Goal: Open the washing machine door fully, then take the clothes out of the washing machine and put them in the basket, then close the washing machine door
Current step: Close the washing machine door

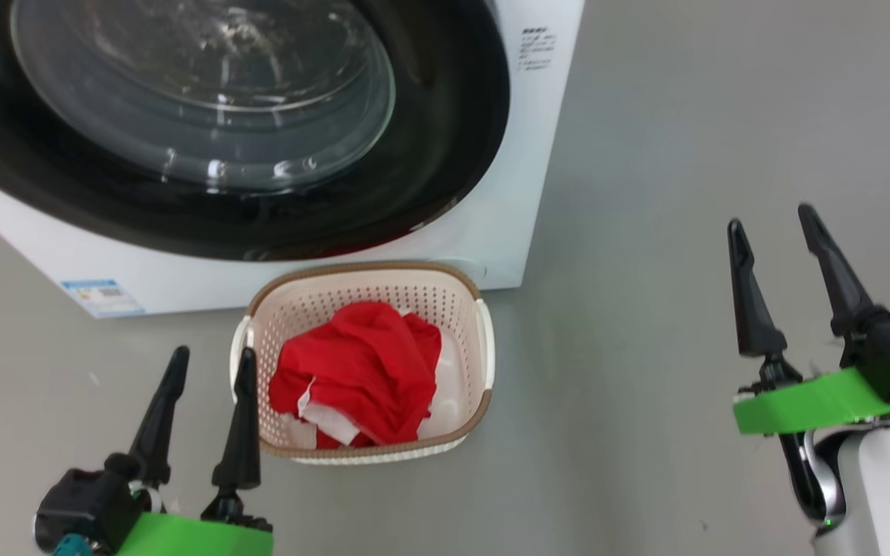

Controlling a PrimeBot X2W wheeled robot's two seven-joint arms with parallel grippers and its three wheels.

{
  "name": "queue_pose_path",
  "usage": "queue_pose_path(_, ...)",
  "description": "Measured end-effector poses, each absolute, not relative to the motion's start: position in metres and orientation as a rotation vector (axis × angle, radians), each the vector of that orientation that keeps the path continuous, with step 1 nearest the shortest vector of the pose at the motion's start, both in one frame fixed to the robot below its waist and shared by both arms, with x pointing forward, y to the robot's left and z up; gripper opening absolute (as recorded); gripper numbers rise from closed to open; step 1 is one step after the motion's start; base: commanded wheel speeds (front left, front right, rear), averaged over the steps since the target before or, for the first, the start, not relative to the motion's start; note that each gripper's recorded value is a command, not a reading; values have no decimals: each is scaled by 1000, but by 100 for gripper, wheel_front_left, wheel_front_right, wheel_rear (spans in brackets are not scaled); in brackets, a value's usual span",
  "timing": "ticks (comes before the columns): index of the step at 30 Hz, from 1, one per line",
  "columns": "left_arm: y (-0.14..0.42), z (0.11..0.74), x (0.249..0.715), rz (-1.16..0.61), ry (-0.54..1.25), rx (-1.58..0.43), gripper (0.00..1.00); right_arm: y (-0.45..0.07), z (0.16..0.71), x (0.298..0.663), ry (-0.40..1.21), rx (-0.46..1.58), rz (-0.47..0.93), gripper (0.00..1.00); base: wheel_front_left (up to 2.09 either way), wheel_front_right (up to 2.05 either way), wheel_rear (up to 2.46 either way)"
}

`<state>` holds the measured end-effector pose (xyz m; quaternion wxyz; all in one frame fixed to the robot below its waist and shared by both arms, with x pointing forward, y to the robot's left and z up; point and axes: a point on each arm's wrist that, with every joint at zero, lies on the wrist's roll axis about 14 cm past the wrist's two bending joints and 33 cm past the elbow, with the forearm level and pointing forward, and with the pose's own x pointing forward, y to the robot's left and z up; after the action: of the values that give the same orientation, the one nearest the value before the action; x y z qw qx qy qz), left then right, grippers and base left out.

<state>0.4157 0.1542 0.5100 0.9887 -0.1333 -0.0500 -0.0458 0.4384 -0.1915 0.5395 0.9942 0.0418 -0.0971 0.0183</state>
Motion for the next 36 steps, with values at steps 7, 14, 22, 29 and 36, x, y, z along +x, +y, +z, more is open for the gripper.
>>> queue_pose_path(7, 161, 514, 401, -74, -105, -211, 100, -202, 543, 408, -198, 80, 6, 100, 0, 0, 0)
queue_pose_path(14, 172, 522, 381, -48, -129, -183, 100, -203, 539, 377, -186, 90, -3, 100, 0, 0, 0)
queue_pose_path(22, 188, 524, 356, -6, -135, -175, 100, -192, 536, 351, -182, 137, 22, 100, 0, 0, 0)
queue_pose_path(29, 198, 526, 346, 13, -145, -165, 100, -185, 533, 339, -174, 152, 39, 100, 0, 0, 0)
queue_pose_path(36, 199, 527, 345, 12, -147, -167, 100, -183, 534, 339, -177, 150, 45, 100, 0, 0, 0)
